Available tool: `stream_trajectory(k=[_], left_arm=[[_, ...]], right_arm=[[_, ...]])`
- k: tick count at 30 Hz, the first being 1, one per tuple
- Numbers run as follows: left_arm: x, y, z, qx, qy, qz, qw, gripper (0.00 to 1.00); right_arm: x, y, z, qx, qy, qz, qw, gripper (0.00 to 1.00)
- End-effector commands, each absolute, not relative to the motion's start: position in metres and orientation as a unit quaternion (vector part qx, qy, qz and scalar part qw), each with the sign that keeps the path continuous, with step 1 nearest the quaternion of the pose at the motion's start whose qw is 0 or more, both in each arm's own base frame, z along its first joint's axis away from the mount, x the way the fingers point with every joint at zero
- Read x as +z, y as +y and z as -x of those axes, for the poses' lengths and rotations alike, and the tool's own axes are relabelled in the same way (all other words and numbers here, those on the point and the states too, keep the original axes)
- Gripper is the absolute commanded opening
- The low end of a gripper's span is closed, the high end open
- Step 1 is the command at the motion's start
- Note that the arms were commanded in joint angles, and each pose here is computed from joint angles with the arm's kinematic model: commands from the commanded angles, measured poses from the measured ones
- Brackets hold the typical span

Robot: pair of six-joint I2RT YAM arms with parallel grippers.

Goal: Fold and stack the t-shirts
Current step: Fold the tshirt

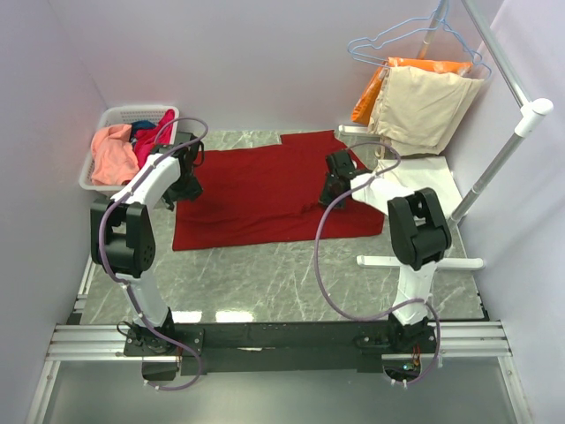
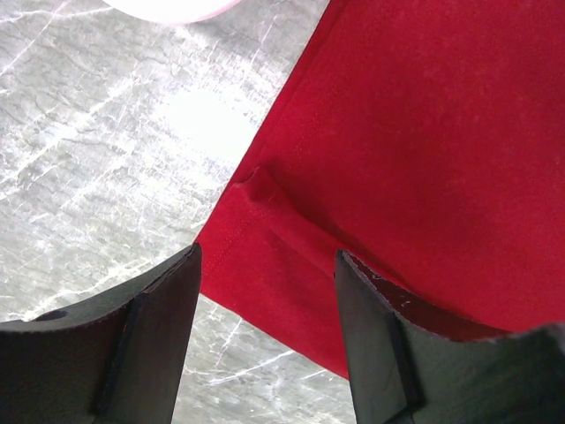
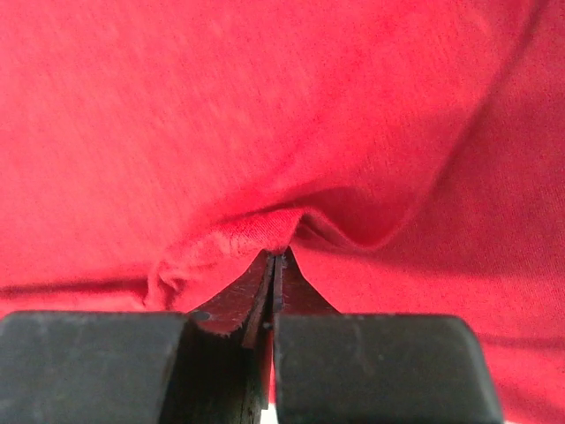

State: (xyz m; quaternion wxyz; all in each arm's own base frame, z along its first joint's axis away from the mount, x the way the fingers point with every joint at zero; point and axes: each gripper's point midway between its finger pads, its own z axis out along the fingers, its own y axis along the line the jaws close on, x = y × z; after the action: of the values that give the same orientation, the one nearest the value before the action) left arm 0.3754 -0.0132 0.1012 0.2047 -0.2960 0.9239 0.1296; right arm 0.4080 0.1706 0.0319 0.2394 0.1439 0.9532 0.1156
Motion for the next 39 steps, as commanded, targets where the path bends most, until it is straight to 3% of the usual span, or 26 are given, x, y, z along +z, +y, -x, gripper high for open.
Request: stream_trajectory(k=[1, 9, 16, 17, 18, 24, 28, 33, 39], left_arm=[[0.122, -0.013, -0.377, 0.125, 0.921, 0.293, 0.224, 0.67], [0.122, -0.012, -0.375, 0.129, 0.921, 0.293, 0.222, 0.67], [0.122, -0.011, -0.373, 0.129, 0.921, 0.294, 0.222, 0.67], [0.122, -0.011, -0.374, 0.129, 0.921, 0.294, 0.222, 0.67], [0.122, -0.011, -0.374, 0.129, 0.921, 0.294, 0.222, 0.67], [0.122, -0.009, -0.374, 0.136, 0.921, 0.290, 0.223, 0.67], [0.122, -0.010, -0.375, 0.135, 0.921, 0.289, 0.225, 0.67], [0.117, -0.017, -0.368, 0.127, 0.925, 0.284, 0.218, 0.67], [0.100, -0.024, -0.353, 0.120, 0.929, 0.287, 0.198, 0.67]], right_arm=[[0.048, 0.183, -0.443, 0.129, 0.943, -0.131, 0.279, 0.00], [0.078, 0.206, -0.486, 0.168, 0.925, -0.100, 0.327, 0.00], [0.094, 0.238, -0.490, 0.249, 0.914, -0.039, 0.317, 0.00], [0.095, 0.240, -0.489, 0.253, 0.914, -0.031, 0.315, 0.03], [0.096, 0.240, -0.487, 0.253, 0.915, -0.028, 0.314, 0.14], [0.099, 0.195, -0.487, 0.158, 0.930, -0.083, 0.322, 0.32], [0.111, 0.159, -0.477, 0.114, 0.927, -0.126, 0.335, 0.34], [0.091, 0.116, -0.447, 0.033, 0.943, -0.172, 0.282, 0.33], [0.065, 0.095, -0.409, 0.014, 0.950, -0.203, 0.236, 0.32]])
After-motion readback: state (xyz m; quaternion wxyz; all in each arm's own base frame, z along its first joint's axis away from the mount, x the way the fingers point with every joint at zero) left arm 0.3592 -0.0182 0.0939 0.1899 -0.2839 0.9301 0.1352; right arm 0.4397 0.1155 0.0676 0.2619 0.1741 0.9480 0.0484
